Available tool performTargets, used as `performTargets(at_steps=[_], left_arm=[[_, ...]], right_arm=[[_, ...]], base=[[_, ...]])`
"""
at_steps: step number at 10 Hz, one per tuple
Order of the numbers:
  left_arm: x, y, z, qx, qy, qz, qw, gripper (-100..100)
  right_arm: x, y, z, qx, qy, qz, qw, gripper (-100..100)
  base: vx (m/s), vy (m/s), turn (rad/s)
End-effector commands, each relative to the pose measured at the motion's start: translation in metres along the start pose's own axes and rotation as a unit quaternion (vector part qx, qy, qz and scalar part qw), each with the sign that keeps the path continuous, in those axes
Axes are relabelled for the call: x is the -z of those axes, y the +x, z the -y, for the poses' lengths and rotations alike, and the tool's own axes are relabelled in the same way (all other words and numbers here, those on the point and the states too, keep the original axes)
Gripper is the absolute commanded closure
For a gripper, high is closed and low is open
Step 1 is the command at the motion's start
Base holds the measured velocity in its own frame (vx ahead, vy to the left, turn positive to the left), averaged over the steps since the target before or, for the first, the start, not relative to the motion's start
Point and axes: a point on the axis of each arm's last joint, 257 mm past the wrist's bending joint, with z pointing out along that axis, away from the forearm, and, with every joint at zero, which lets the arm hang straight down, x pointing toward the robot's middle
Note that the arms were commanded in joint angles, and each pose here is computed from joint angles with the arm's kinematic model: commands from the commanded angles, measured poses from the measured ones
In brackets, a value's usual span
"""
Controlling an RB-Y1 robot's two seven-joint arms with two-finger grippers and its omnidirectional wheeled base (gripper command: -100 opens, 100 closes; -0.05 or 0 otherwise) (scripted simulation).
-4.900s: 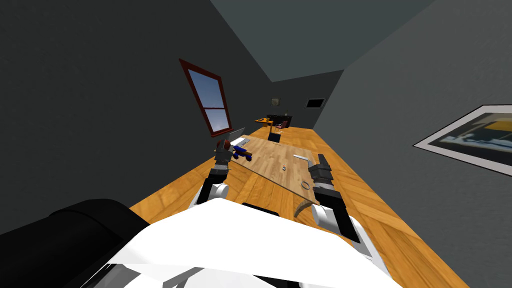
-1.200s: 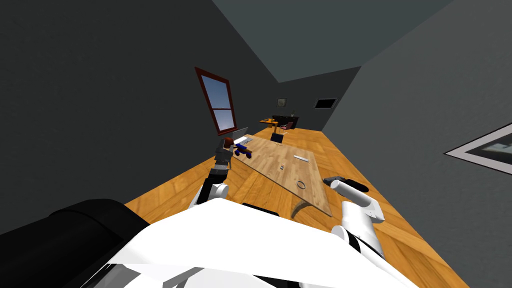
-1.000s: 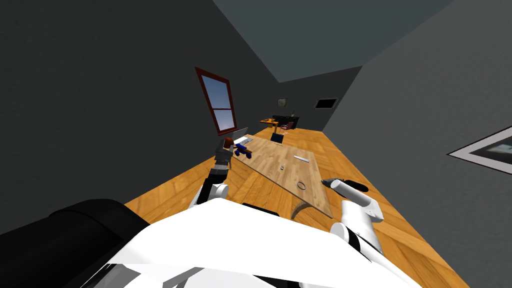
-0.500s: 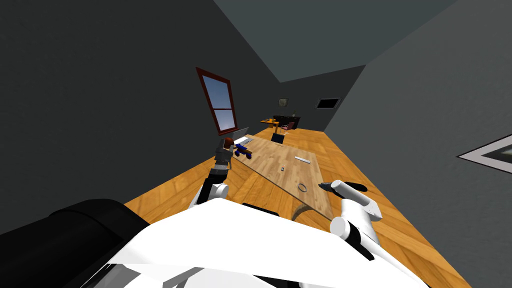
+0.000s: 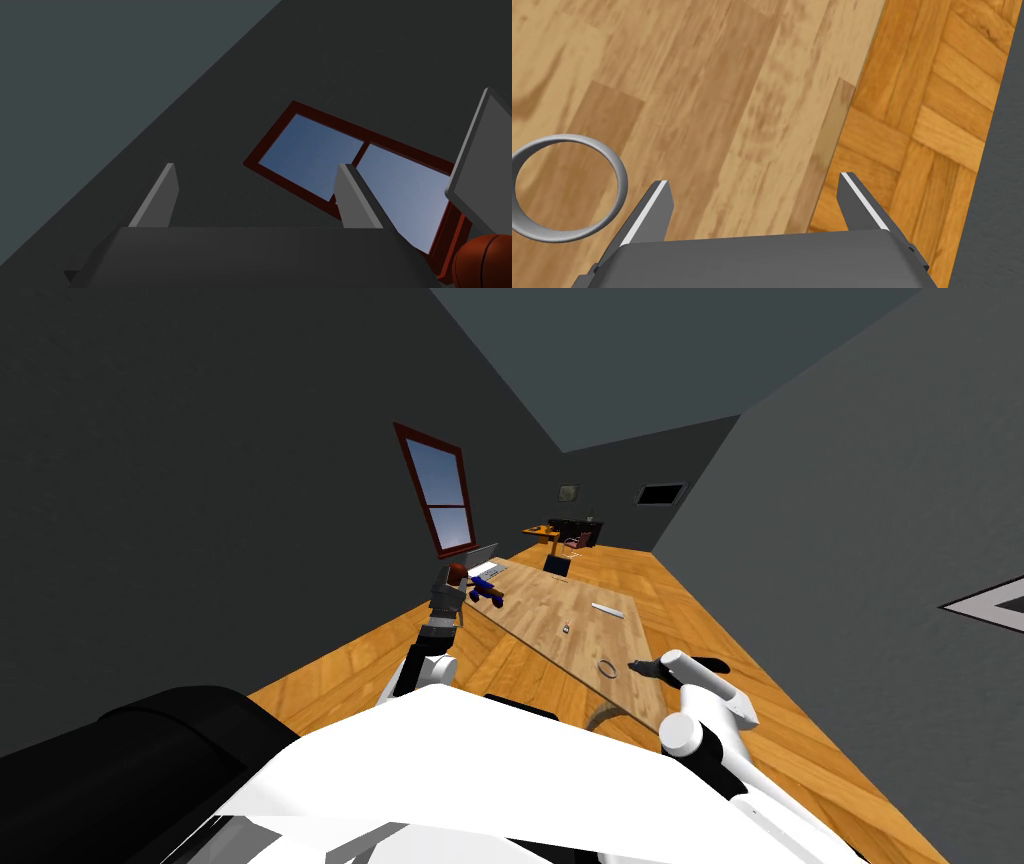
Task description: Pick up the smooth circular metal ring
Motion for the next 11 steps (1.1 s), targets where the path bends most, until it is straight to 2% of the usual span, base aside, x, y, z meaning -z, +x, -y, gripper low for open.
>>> performTargets(at_steps=[1, 2, 3, 4, 9, 10, 11], left_arm=[[0.000, 0.000, 0.000, 0.000, 0.000, 0.000, 1.0000, 0], [0.000, 0.000, 0.000, 0.000, 0.000, 0.000, 1.0000, 0], [0.000, 0.000, 0.000, 0.000, 0.000, 0.000, 1.0000, 0], [0.000, 0.000, 0.000, 0.000, 0.000, 0.000, 1.0000, 0], [0.000, 0.000, 0.000, 0.000, 0.000, 0.000, 1.0000, 0], [0.000, 0.000, 0.000, 0.000, 0.000, 0.000, 1.0000, 0], [0.000, 0.000, 0.000, 0.000, 0.000, 0.000, 1.0000, 0]], right_arm=[[-0.005, -0.010, 0.015, -0.019, 0.029, 0.018, 0.9992, -100], [-0.005, -0.015, 0.025, -0.034, 0.048, 0.030, 0.9978, -100], [-0.007, -0.018, 0.028, -0.034, 0.052, 0.033, 0.9975, -100], [-0.008, -0.024, 0.040, -0.048, 0.073, 0.046, 0.9951, -100], [-0.008, -0.052, 0.091, -0.092, 0.153, 0.097, 0.9791, -100], [-0.009, -0.048, 0.084, -0.088, 0.143, 0.090, 0.9817, -100], [-0.009, -0.049, 0.085, -0.089, 0.145, 0.092, 0.9812, 0]], base=[[0.027, -0.007, 0.025], [0.042, -0.012, 0.043], [0.038, -0.010, 0.016], [0.028, -0.004, 0.019], [0.032, -0.011, 0.027], [0.012, -0.005, 0.005], [0.000, 0.000, 0.000]])
